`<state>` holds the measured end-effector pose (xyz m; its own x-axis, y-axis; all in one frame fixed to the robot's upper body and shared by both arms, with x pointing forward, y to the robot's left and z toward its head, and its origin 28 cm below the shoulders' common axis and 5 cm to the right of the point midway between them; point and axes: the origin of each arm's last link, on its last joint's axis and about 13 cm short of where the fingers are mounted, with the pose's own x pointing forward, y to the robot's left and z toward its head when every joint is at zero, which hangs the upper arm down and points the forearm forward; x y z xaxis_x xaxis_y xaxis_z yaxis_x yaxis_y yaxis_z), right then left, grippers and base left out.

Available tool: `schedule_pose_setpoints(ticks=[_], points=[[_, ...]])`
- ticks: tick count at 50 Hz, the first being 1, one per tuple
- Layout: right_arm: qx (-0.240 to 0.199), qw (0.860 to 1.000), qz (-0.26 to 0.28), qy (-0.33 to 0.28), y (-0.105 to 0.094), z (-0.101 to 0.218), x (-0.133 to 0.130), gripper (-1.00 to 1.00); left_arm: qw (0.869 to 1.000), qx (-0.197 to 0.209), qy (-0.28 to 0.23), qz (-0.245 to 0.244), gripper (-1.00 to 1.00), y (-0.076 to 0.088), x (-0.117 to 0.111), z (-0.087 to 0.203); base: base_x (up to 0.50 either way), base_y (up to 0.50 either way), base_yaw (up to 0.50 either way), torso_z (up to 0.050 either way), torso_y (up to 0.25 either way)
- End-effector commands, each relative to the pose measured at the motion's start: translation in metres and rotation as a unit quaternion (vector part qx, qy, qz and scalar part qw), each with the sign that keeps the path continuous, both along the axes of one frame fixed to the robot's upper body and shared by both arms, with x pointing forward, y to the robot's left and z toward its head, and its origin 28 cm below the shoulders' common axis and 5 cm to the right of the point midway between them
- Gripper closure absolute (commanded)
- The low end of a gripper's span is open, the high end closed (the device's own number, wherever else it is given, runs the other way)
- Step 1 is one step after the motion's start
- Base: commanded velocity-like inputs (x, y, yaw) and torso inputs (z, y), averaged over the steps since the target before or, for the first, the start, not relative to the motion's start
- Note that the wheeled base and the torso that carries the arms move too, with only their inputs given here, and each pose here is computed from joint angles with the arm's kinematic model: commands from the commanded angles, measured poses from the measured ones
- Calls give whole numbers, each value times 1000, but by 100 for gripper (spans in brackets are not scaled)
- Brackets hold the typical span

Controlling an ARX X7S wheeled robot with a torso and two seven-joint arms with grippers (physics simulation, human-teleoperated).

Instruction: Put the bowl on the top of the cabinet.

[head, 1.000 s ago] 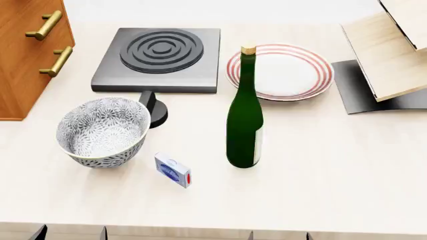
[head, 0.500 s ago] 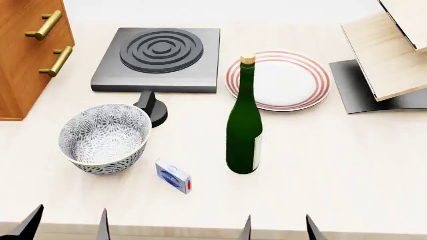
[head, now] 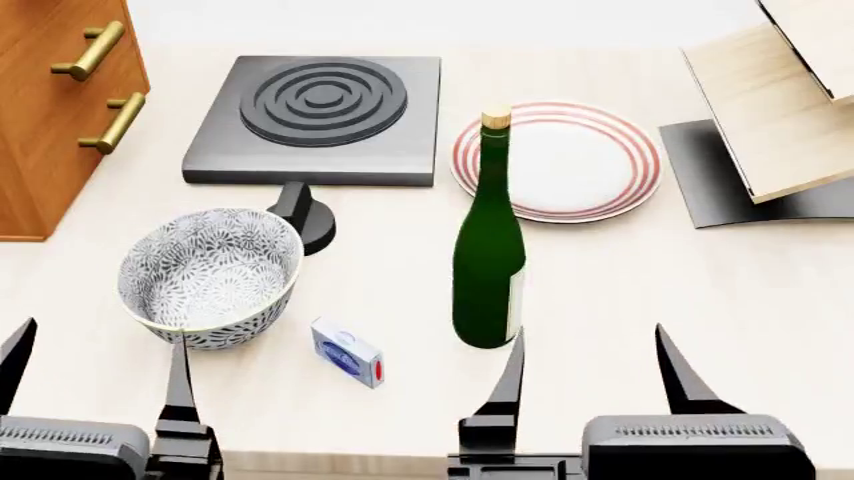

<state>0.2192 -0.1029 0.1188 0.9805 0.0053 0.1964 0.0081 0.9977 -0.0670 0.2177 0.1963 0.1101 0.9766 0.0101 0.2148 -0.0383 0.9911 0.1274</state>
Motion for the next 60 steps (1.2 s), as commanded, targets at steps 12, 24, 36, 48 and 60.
schedule_pose_setpoints(ticks=[12,24,36,48,60], points=[[13,1000,4,-23,-4,26,0,-100,1000,6,-23,4,-100,-1,0,21,0,0,0,0,0],[16,1000,9,-19,-4,24,0,-100,1000,5,-26,7,-100,-1,-1,23,0,0,0,0,0],[15,999,11,-35,-6,24,-1,-100,1000,5,-28,5,-100,-2,-1,24,0,155,0,0,0],[14,999,-7,-34,-6,26,-1,-100,1000,5,-30,1,-100,-1,-4,26,0,292,0,0,0],[15,999,-6,-37,-5,25,-1,-100,1000,5,-31,-2,-100,-2,-5,26,0,335,0,0,0]])
